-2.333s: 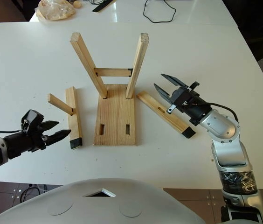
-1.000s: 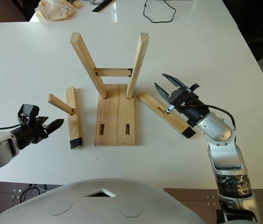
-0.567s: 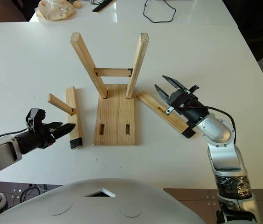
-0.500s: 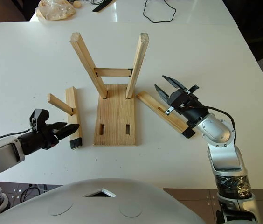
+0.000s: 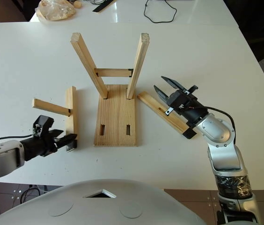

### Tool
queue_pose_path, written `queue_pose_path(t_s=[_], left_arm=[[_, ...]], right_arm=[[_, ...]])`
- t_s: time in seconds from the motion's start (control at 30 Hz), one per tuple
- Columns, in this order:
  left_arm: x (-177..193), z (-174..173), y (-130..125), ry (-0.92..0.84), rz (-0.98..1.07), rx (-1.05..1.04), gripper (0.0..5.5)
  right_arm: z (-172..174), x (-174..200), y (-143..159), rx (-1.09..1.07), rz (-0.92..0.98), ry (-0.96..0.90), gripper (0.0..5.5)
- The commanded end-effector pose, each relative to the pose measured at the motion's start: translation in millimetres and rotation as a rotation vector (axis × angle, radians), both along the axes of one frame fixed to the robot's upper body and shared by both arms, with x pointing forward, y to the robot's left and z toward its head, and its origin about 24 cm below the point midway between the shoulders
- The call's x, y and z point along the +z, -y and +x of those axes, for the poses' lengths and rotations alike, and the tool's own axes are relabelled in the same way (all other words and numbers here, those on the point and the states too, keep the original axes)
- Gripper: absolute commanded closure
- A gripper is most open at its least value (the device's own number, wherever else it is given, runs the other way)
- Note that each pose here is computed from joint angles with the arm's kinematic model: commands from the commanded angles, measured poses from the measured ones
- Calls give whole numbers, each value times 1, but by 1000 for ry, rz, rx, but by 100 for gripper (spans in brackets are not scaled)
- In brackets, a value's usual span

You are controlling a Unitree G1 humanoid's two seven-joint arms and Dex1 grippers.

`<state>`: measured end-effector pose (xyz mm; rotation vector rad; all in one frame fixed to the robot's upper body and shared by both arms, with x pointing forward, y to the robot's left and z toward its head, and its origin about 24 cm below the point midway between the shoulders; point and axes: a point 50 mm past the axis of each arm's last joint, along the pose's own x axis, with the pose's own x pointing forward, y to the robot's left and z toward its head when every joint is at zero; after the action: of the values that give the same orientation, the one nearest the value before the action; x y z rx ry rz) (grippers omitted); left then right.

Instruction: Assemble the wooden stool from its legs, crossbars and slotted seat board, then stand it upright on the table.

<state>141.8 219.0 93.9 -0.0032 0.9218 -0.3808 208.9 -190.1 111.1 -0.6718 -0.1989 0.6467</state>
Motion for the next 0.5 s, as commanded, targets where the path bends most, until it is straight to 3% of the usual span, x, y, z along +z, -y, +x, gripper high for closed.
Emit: queue_pose_path(t_s=[0.03, 0.3, 0.4, 0.5], left_arm=[[5, 11, -8, 28, 47, -57, 214], [1, 8, -7, 12, 10, -73, 214], [-2, 3, -6, 13, -27, 5, 214], [0, 4, -5, 45, -62, 118, 176]], right_arm=[[-1, 1, 2, -20, -2, 3, 382], [-1, -1, 2, -20, -4, 0, 382], [-3, -2, 1, -17, -8, -5, 382], [-4, -2, 1, -18, -10, -6, 382]])
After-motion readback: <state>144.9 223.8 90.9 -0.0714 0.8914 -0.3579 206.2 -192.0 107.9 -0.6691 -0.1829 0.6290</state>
